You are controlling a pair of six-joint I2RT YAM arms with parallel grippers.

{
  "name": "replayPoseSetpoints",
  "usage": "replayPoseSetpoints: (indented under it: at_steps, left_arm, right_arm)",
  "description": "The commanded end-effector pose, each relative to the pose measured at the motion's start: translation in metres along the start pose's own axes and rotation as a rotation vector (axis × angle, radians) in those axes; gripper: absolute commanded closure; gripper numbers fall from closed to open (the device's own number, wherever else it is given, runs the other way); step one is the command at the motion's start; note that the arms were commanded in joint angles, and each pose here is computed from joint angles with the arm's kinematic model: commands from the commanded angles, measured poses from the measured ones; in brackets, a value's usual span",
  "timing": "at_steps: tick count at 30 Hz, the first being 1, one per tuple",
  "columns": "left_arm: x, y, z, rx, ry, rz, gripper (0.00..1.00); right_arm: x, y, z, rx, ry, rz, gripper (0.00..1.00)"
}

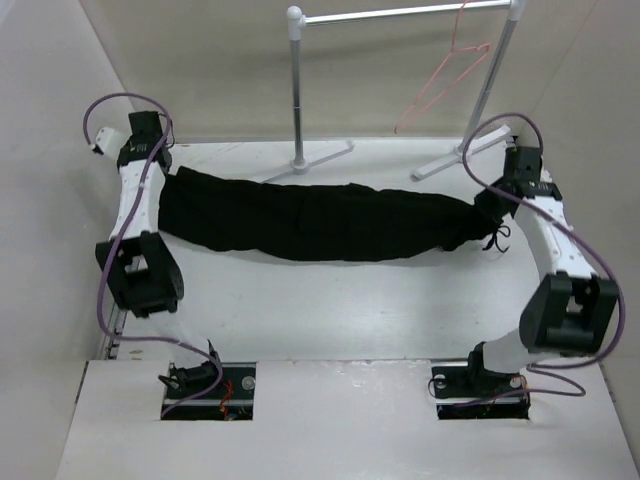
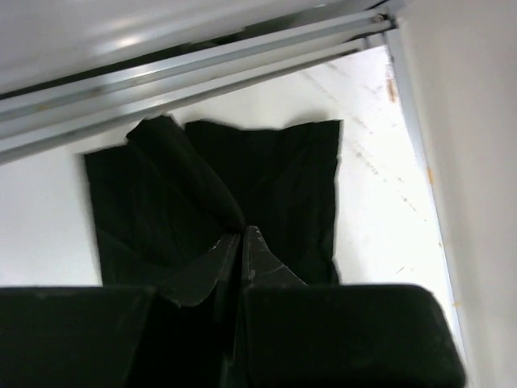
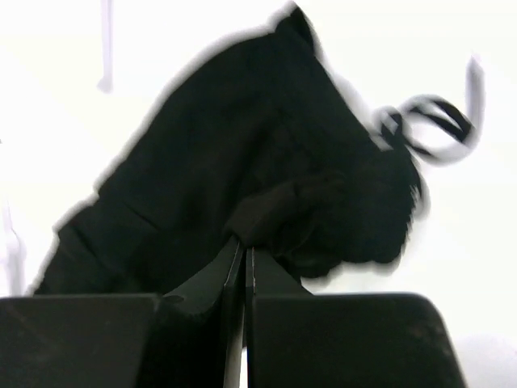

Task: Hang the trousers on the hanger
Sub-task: Fold the trousers at the center of the board.

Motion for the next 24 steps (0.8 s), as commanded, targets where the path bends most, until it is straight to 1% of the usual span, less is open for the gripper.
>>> replayPoseSetpoints:
  at_steps: [1, 5, 7, 8, 9, 10, 11, 12, 13, 14, 16, 19, 20, 21, 23, 24]
  left_arm:
    - [0.011, -0.049, 0.019, 0.004, -0.098, -0.088, 1.0]
    - [0.059, -0.08, 0.004, 0.036, -0.079, -0.081, 1.0]
    - [0.078, -0.097, -0.008, 0.065, -0.058, -0.111, 0.96]
    - [0.086, -0.104, -0.013, 0.084, -0.043, -0.131, 0.92]
    - [0.093, -0.109, -0.02, 0.099, -0.024, -0.15, 0.82]
    - [0.095, -0.112, -0.024, 0.119, -0.003, -0.162, 0.71]
    - [0.095, -0.111, -0.025, 0.132, 0.013, -0.168, 0.63]
    - [0.091, -0.107, -0.026, 0.144, 0.025, -0.163, 0.57]
    - [0.083, -0.1, -0.024, 0.152, 0.028, -0.16, 0.52]
    - [0.077, -0.088, -0.023, 0.16, 0.035, -0.142, 0.48]
    - [0.066, -0.056, -0.021, 0.155, 0.048, -0.106, 0.47]
    - [0.046, 0.0, -0.027, 0.118, 0.074, -0.067, 0.46]
    - [0.039, 0.016, -0.034, 0.09, 0.099, -0.064, 0.46]
    - [0.034, 0.032, -0.042, 0.061, 0.139, -0.062, 0.45]
    - [0.028, 0.062, -0.059, -0.012, 0.236, -0.061, 0.45]
    - [0.026, 0.072, -0.067, -0.054, 0.277, -0.065, 0.44]
  right_arm:
    - [0.022, 0.032, 0.05, 0.013, -0.091, 0.057, 0.96]
    - [0.068, 0.066, 0.08, 0.012, -0.07, 0.045, 0.96]
    - [0.094, 0.08, 0.092, 0.02, -0.062, 0.036, 0.94]
    - [0.103, 0.089, 0.097, 0.033, -0.07, 0.041, 0.92]
    - [0.112, 0.096, 0.101, 0.045, -0.076, 0.049, 0.86]
    - [0.118, 0.104, 0.104, 0.053, -0.076, 0.068, 0.74]
    - [0.119, 0.112, 0.105, 0.056, -0.075, 0.089, 0.6]
    - [0.118, 0.118, 0.104, 0.049, -0.068, 0.11, 0.49]
    - [0.114, 0.122, 0.101, 0.037, -0.06, 0.127, 0.43]
    - [0.109, 0.125, 0.095, 0.015, -0.055, 0.137, 0.4]
    - [0.096, 0.119, 0.081, -0.024, -0.058, 0.135, 0.36]
    - [0.073, 0.097, 0.057, -0.025, -0.083, 0.155, 0.37]
    - [0.067, 0.087, 0.047, -0.013, -0.09, 0.161, 0.4]
    - [0.062, 0.078, 0.037, 0.004, -0.088, 0.169, 0.47]
    - [0.055, 0.062, 0.022, 0.042, -0.079, 0.177, 0.73]
    - [0.053, 0.055, 0.013, 0.063, -0.063, 0.182, 0.84]
Point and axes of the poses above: each gripper's point midway between its finger pads, its own x axis out along the fingers, its own y axis along the line the jaws close on, z = x × y, the point moved 9 cm from there along -x, back along the fingers, and after that the axes turned 7 degrees about -x, right-handed, at the moved point
